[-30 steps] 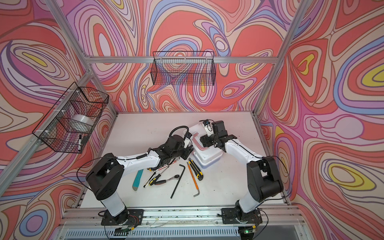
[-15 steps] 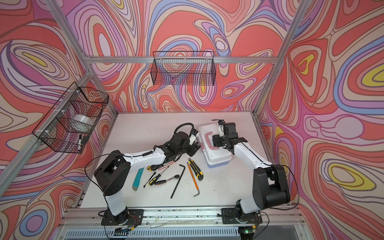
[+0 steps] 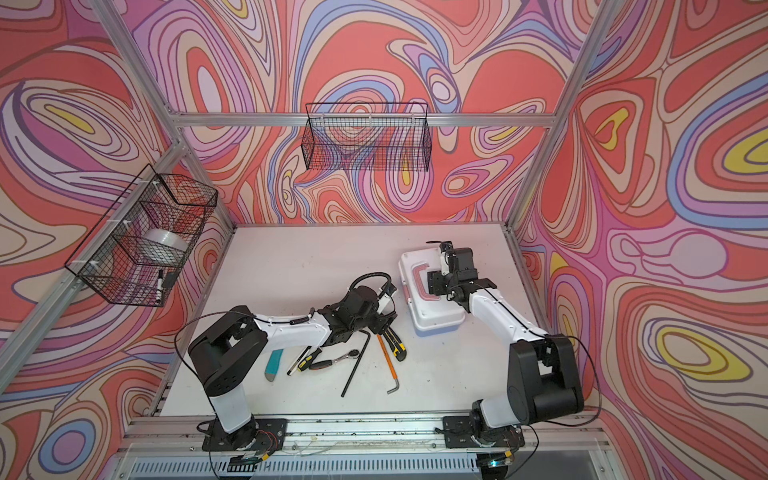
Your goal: Pack the tool kit
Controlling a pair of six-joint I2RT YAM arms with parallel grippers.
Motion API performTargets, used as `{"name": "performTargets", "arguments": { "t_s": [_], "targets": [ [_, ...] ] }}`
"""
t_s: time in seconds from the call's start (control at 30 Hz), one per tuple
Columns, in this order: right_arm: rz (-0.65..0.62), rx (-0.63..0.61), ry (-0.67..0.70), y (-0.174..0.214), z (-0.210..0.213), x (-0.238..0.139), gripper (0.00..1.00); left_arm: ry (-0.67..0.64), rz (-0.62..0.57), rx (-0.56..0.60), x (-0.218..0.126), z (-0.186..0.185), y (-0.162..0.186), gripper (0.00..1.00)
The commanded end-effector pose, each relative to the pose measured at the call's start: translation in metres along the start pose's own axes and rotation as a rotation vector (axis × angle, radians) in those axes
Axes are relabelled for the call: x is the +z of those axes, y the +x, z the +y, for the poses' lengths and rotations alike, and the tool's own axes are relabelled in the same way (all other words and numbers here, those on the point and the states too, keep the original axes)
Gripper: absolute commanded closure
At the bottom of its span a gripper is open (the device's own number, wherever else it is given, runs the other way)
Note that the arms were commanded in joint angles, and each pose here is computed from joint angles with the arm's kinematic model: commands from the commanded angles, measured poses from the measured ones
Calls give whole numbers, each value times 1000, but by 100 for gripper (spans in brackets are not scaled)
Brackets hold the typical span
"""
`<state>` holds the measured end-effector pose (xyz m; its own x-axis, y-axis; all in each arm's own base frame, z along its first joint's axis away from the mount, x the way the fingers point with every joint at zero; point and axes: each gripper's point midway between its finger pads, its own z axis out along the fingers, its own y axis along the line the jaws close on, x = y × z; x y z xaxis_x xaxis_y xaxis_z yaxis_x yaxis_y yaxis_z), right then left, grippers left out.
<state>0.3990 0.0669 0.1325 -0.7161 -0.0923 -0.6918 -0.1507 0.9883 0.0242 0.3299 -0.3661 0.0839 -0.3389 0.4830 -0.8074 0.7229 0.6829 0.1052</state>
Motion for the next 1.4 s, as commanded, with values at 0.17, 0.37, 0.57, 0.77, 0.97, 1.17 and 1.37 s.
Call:
{"name": "performTargets", "arguments": {
  "t_s": [0.17, 0.37, 0.57, 0.77, 0.97, 1.17, 1.37],
  "targets": [
    [262, 13, 44, 72, -11, 7, 31, -121, -143, 88, 9, 7, -26, 18],
    [298, 11, 43, 79, -10, 9, 31, -168, -143, 164, 21, 9, -19, 16],
    [330, -6, 32, 86, -9, 16, 31, -212, -151, 196, 27, 14, -18, 12],
    [338, -14, 0, 87, -4, 18, 31, -233, -157, 207, 36, 8, -19, 5],
    [371, -53, -37, 88, 1, 18, 32, -246, -161, 233, 37, -2, -18, 0],
    [444, -143, -31, 106, 7, 14, 36, -254, -183, 213, 33, -9, -15, 0],
    [471, -224, -71, 109, 19, 11, 36, -275, -193, 211, 27, -13, -9, 0]
  ]
}}
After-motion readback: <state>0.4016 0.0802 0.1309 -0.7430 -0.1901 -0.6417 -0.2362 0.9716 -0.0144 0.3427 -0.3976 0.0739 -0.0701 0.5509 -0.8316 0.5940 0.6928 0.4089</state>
